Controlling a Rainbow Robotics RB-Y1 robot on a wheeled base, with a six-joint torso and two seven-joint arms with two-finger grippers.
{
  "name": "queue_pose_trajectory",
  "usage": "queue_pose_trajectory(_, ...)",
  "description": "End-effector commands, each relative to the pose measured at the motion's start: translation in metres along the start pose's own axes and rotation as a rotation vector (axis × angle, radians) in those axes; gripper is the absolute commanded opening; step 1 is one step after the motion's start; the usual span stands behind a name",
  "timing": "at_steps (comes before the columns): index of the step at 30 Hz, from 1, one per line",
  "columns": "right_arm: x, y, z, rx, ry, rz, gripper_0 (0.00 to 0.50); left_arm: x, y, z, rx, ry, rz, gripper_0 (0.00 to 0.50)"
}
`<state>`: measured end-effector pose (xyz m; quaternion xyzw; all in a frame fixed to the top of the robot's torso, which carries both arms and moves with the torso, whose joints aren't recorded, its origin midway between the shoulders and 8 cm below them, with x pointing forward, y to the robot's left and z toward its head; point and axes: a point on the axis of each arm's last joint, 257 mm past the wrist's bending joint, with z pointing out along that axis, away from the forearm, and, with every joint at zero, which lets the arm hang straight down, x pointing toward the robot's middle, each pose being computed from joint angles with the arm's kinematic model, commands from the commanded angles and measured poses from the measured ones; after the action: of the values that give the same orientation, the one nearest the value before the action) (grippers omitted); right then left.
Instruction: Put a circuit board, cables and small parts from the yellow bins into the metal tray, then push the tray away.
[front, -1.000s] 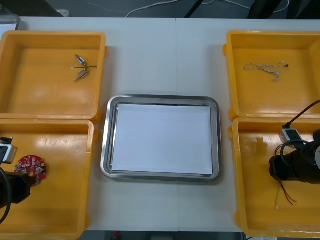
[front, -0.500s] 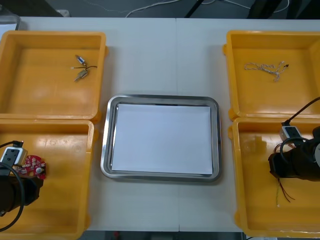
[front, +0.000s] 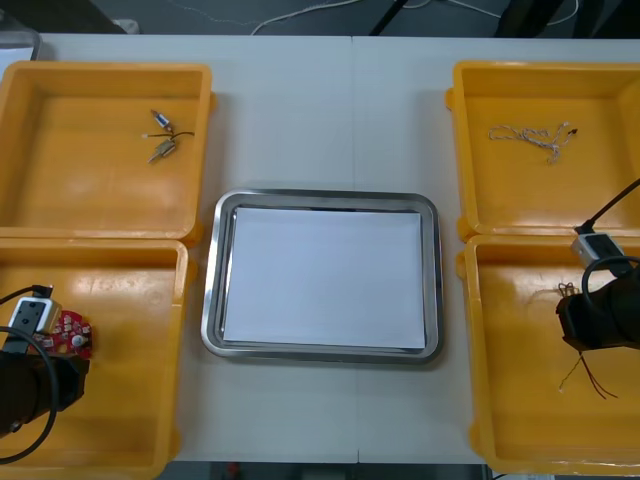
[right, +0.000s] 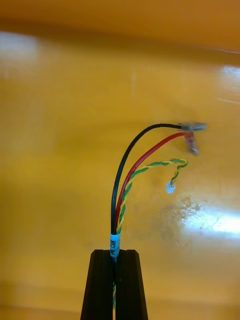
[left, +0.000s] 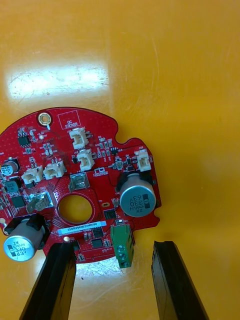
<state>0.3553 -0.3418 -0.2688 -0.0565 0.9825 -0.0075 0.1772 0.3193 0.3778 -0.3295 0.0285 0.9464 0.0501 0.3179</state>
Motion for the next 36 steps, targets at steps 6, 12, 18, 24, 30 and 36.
queue_pose_trajectory(6,-0.01,0.009,-0.049,-0.045,-0.056,-0.048,0.0,-0.004,-0.01,0.005,0.005,-0.013,-0.095,0.428)
queue_pose_trajectory(12,-0.014,0.012,-0.069,-0.045,-0.097,-0.068,0.0,-0.007,-0.009,0.006,-0.002,-0.016,-0.099,0.326)
queue_pose_trajectory(18,-0.025,0.017,-0.087,-0.032,-0.164,-0.098,0.0,-0.006,-0.008,0.006,-0.006,-0.015,-0.102,0.004)
queue_pose_trajectory(24,-0.034,0.027,-0.099,-0.031,-0.207,-0.149,0.0,-0.006,-0.008,0.006,-0.006,-0.015,-0.102,0.0)
queue_pose_trajectory(30,-0.043,0.04,-0.11,-0.037,-0.247,-0.225,0.0,-0.014,-0.001,-0.002,-0.008,-0.025,-0.101,0.0)
queue_pose_trajectory(36,-0.055,0.052,-0.119,-0.041,-0.28,-0.306,0.0,-0.026,0.01,-0.033,-0.003,-0.016,-0.089,0.0)
